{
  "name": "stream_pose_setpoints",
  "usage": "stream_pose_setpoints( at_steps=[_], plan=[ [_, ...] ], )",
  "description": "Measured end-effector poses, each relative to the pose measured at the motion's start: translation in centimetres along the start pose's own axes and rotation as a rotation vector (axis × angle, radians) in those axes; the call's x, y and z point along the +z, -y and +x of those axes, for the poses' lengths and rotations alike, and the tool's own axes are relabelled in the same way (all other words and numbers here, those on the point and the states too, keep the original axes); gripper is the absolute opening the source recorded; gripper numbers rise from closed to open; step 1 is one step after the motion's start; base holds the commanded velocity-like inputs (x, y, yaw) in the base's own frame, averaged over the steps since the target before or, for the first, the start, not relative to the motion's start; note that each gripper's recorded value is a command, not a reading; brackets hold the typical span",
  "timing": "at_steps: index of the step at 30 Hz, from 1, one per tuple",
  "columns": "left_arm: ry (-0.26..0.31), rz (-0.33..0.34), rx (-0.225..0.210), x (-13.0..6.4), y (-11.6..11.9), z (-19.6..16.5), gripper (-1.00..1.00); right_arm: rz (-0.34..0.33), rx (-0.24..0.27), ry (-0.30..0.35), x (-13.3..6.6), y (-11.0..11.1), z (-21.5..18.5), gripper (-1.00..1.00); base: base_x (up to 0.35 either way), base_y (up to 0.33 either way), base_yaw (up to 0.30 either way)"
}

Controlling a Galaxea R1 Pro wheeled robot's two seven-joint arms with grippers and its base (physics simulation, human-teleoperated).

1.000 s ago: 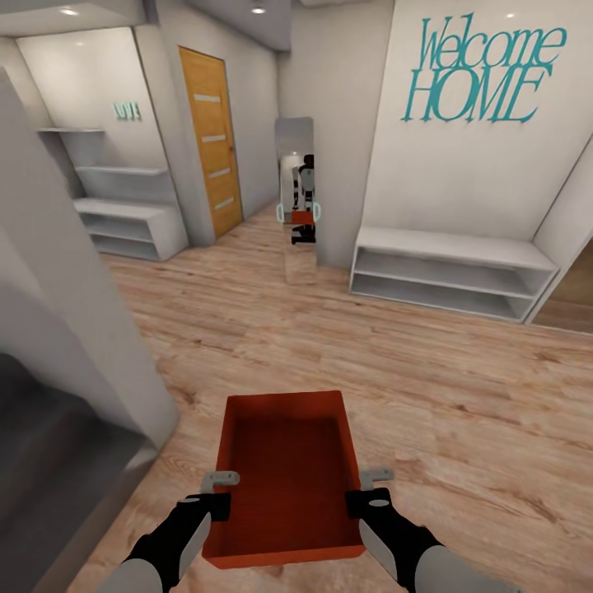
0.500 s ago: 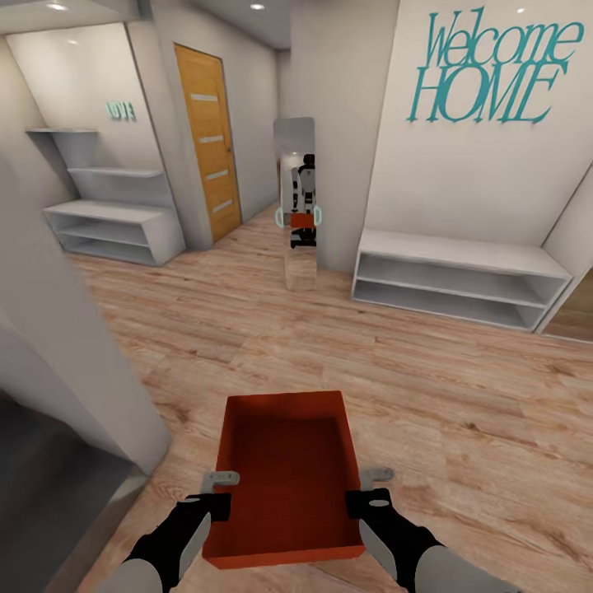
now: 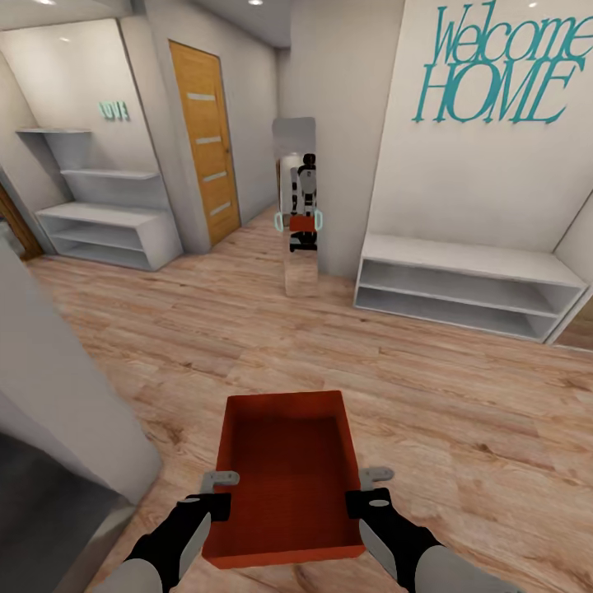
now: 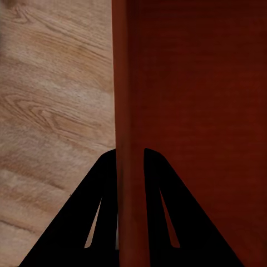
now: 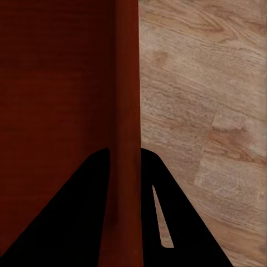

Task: Move the two storage containers from the living room to the garage. In the garage, place one container on the floor and stack the other container on top of it (either order is fine).

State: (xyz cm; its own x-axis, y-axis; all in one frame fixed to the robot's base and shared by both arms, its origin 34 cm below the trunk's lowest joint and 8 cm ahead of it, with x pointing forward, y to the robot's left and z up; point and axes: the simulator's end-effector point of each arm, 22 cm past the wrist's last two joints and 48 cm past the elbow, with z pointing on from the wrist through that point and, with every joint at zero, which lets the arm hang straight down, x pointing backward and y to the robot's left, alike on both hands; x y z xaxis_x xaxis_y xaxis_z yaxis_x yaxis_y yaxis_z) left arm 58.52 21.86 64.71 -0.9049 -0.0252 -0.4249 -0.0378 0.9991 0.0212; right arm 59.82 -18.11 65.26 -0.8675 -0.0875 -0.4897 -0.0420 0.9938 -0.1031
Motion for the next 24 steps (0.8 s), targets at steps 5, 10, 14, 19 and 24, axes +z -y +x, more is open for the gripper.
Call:
stream_pose_setpoints(
  at_steps=[5, 10, 14, 19, 24],
  plan=[
    [0.000, 0.000, 0.000, 0.00, 0.00, -0.02, -1.00, 0.000, 0.000, 0.000, 0.00, 0.00, -0.01, -1.00, 0.323, 0.000, 0.000],
    [0.000, 0.000, 0.000, 0.00, 0.00, 0.04, -1.00, 0.000, -0.001, 0.000, 0.00, -0.01, 0.02, -1.00, 0.323, 0.000, 0.000],
    [0.000, 0.000, 0.000, 0.00, 0.00, -0.01, -1.00, 0.000, 0.000, 0.000, 0.00, 0.00, -0.02, -1.00, 0.323, 0.000, 0.000],
    [0.001, 0.000, 0.000, -0.01, 0.01, -0.06, -1.00, 0.000, 0.000, 0.001, 0.00, 0.01, -0.07, -1.00, 0.323, 0.000, 0.085],
    [0.001, 0.000, 0.000, -0.01, -0.01, -0.03, -1.00, 0.000, 0.000, 0.001, 0.00, -0.01, -0.05, -1.00, 0.323, 0.000, 0.247]
  ],
)
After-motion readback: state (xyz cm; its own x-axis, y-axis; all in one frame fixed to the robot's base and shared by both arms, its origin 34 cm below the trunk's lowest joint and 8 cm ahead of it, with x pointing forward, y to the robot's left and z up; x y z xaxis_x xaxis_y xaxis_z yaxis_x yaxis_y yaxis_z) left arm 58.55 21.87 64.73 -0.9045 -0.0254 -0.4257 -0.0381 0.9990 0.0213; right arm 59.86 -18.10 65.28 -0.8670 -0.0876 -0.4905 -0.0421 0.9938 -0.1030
